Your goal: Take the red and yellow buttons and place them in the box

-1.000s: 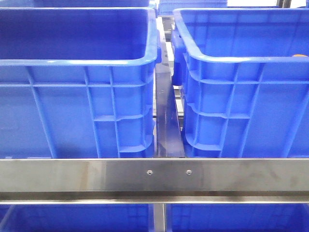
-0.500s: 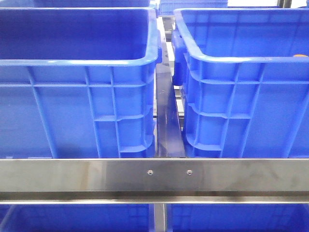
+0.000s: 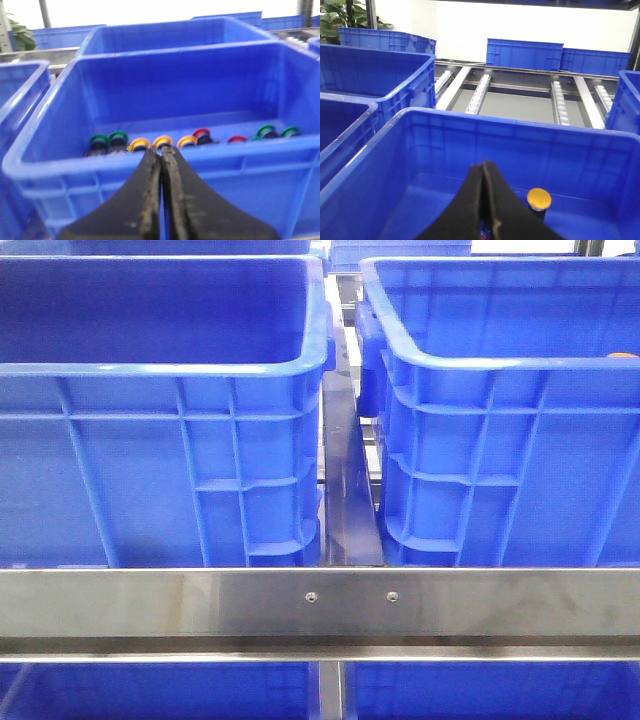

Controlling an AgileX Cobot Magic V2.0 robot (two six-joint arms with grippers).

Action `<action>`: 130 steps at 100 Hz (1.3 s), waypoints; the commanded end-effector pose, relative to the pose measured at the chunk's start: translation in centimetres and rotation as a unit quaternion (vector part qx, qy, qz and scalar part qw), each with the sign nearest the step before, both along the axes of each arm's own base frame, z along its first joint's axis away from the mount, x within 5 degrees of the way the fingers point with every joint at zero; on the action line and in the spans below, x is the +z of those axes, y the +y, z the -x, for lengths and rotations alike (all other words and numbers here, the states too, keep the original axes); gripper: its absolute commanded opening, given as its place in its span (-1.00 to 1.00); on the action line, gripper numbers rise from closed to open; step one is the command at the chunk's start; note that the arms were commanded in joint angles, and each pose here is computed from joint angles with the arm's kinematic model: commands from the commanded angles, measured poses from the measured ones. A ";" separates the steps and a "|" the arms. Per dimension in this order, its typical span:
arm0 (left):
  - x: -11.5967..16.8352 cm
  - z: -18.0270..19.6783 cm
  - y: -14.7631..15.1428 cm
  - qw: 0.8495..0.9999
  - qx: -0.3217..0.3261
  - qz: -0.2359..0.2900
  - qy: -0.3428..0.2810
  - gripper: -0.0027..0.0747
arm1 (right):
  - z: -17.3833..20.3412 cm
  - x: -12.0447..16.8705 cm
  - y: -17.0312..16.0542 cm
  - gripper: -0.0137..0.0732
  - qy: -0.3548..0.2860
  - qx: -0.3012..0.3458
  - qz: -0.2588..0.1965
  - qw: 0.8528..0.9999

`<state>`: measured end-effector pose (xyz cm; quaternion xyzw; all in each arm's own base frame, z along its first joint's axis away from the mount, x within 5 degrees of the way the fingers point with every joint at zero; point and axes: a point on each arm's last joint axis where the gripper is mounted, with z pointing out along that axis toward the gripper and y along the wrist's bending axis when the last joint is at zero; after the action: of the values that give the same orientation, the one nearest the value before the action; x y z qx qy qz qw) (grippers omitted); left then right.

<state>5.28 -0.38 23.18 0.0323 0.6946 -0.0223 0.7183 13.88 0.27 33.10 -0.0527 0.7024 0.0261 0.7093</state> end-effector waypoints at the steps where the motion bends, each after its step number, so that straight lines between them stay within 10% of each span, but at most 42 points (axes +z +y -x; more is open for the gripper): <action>1: 0.3 0.3 0.1 0.998 0.006 0.016 -0.053 -0.98 | 0.2 1.3 0.1 -0.84 -0.029 0.010 -0.042 0.999; 130: -2.6 -0.2 0.2 0.998 0.017 0.026 -0.056 -0.98 | 0.2 1.3 0.2 -0.84 -0.029 0.011 -0.042 0.999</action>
<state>5.57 -0.20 21.31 0.0092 0.6788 -0.0173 0.7341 13.88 0.30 33.10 -0.0546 0.7022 0.0266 0.7094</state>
